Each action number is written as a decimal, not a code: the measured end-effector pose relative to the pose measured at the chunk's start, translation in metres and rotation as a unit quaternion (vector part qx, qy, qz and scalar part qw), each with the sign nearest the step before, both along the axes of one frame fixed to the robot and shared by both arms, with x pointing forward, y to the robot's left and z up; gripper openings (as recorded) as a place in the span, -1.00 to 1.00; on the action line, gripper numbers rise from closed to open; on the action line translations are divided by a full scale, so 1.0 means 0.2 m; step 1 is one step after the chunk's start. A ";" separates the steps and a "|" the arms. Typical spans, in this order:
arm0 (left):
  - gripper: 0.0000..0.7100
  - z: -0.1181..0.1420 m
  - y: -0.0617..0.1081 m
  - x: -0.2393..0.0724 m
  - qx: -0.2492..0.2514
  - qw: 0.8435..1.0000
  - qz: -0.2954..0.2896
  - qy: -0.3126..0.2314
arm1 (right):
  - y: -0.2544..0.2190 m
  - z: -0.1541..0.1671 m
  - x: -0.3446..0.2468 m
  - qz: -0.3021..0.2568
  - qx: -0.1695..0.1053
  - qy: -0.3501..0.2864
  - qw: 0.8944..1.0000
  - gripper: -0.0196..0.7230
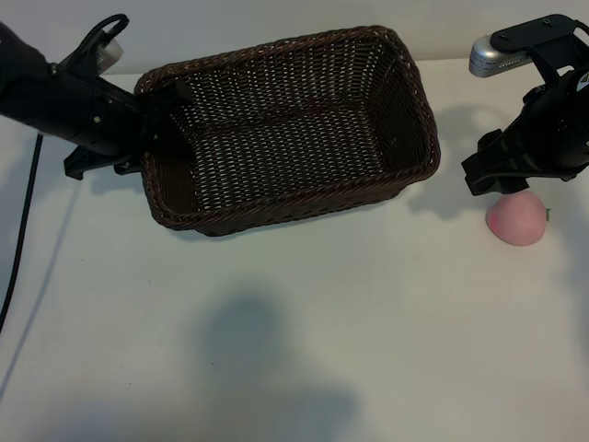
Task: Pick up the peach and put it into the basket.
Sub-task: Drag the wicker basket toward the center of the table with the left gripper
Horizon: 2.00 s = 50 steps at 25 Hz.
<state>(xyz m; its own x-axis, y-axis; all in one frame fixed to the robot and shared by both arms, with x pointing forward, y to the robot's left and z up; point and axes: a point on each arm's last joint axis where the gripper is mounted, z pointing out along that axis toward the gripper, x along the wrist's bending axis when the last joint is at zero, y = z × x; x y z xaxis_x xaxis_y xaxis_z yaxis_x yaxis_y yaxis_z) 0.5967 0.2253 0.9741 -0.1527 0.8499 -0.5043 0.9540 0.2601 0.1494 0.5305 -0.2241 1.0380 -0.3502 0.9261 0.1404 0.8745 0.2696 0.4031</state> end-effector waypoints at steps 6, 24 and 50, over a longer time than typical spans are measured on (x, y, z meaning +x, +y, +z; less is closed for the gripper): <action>-0.19 -0.05 -0.01 0.10 0.013 0.999 -0.034 0.019 | 0.00 0.00 0.00 0.000 0.000 0.000 1.000 0.58; -0.19 -0.13 -0.20 0.26 0.040 0.990 -0.131 0.027 | 0.00 0.00 0.00 0.001 0.000 0.002 1.000 0.51; -0.38 -0.26 -0.25 0.27 0.040 0.995 -0.079 0.050 | 0.00 0.00 0.00 0.001 0.000 0.005 1.000 0.51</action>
<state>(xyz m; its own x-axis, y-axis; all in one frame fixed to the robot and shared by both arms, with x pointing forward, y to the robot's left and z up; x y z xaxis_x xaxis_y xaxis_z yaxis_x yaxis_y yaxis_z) 0.6511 0.1753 0.9222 -0.0596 0.9040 -0.4233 0.9932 0.0961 0.0652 0.5295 -0.2240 1.0377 -0.3508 0.9253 0.1440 0.8780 0.2716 0.3941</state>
